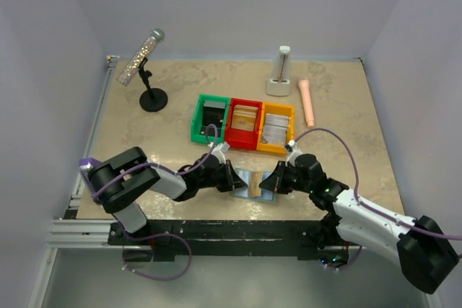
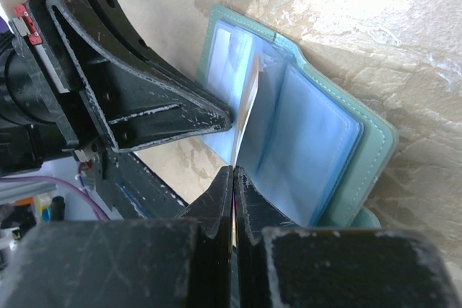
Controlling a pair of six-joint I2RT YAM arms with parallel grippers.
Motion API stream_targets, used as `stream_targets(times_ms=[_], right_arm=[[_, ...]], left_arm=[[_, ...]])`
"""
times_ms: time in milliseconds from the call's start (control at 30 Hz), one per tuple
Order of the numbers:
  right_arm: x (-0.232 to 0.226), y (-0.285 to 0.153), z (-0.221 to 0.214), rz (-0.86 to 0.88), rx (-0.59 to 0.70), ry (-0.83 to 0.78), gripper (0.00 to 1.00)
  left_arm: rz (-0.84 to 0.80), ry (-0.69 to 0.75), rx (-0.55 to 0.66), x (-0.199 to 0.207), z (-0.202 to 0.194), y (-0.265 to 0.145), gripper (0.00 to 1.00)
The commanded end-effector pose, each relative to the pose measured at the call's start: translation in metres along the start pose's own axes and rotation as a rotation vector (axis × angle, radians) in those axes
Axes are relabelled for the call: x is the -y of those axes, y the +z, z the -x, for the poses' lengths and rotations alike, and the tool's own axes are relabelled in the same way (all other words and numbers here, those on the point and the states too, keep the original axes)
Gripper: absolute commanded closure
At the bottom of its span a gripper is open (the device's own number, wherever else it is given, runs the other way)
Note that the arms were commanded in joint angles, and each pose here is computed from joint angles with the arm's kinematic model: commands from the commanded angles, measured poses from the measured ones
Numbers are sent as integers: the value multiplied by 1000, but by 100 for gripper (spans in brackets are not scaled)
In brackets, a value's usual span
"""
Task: Take the credit cards out of the card holder
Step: Remove the credit card from the card holder.
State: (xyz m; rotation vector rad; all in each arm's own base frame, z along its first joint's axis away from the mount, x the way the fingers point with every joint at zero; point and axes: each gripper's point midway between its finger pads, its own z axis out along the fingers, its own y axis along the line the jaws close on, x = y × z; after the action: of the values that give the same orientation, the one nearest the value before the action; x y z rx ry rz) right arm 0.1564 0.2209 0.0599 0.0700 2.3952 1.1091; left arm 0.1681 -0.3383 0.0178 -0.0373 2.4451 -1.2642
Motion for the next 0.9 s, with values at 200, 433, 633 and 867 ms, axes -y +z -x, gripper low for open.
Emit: stream_targets(times_ms=[200,433,633,867], right_arm=[[4,-8,5,-43,18,-33,100],[7,-15,6,-75,21,-51,100],[10,-24,9,-104,37,-77,100],[8,-34,11,-109,53,-97,100]], left_arm=[[249,5,-55,-68,-26,-16,100],[229,17,-47,-60,-22,-16,100],[228,18,-45,-60,-22,-15,100],[228,31,-50,-57,-20,-13,99]])
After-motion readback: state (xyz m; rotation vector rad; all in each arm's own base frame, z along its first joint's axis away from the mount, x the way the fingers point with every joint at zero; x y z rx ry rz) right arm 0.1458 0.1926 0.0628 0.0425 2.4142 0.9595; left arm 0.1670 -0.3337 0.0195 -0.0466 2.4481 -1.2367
